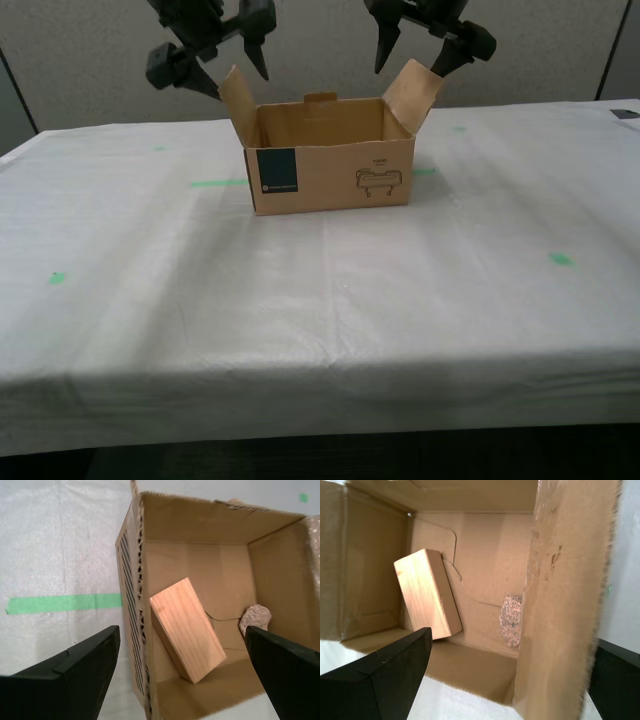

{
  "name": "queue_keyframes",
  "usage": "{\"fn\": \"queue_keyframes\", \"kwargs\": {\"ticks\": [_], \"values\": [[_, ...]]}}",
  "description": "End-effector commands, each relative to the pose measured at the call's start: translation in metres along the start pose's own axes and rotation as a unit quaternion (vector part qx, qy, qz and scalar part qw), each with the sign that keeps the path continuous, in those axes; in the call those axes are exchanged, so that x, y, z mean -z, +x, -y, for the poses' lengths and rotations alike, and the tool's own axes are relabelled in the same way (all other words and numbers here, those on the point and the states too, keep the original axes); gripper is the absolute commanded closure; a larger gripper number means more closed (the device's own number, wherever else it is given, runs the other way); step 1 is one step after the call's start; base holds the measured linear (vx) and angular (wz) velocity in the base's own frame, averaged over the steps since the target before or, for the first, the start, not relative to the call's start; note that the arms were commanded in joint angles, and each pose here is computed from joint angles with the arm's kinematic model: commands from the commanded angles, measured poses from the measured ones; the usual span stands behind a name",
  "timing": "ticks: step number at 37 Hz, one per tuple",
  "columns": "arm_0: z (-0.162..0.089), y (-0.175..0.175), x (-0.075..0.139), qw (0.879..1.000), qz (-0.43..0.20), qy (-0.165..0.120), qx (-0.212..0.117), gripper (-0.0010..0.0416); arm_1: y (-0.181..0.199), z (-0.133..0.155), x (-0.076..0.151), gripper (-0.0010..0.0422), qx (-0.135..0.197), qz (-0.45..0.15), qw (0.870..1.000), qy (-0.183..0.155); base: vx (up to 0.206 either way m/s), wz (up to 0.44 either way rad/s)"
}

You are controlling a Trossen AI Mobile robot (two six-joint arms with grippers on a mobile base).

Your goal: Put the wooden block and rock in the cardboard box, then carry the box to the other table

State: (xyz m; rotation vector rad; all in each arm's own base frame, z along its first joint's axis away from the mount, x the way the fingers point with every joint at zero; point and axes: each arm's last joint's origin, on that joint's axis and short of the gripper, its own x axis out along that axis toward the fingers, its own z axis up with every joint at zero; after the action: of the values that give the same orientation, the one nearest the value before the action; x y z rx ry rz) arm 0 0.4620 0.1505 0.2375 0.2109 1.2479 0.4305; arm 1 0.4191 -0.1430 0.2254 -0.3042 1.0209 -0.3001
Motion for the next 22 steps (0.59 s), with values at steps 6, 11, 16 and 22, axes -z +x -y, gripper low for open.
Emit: {"fn": "queue_keyframes", "kwargs": {"ticks": [6, 11, 16, 22], "values": [[-0.011, -0.032, 0.004, 1.0, 0.01, -0.014, -0.001, 0.0027, -0.052, 0.016, -0.008, 0.0062, 0.018, 0.041, 0.999, 0.02, 0.0, 0.0], [-0.018, -0.054, 0.008, 1.0, 0.019, -0.019, -0.003, 0.0017, -0.076, 0.02, -0.005, 0.0062, 0.016, 0.039, 0.999, 0.03, 0.0, 0.0], [-0.027, -0.081, 0.013, 0.999, 0.04, -0.031, -0.007, 0.0014, -0.1, 0.023, 0.002, 0.0062, 0.006, 0.024, 0.998, 0.053, 0.0, 0.0], [-0.037, -0.11, 0.018, 0.997, 0.069, -0.045, -0.012, 0.0016, -0.133, 0.028, 0.011, 0.0062, -0.056, 0.033, 0.994, 0.092, 0.0, 0.0]]}}
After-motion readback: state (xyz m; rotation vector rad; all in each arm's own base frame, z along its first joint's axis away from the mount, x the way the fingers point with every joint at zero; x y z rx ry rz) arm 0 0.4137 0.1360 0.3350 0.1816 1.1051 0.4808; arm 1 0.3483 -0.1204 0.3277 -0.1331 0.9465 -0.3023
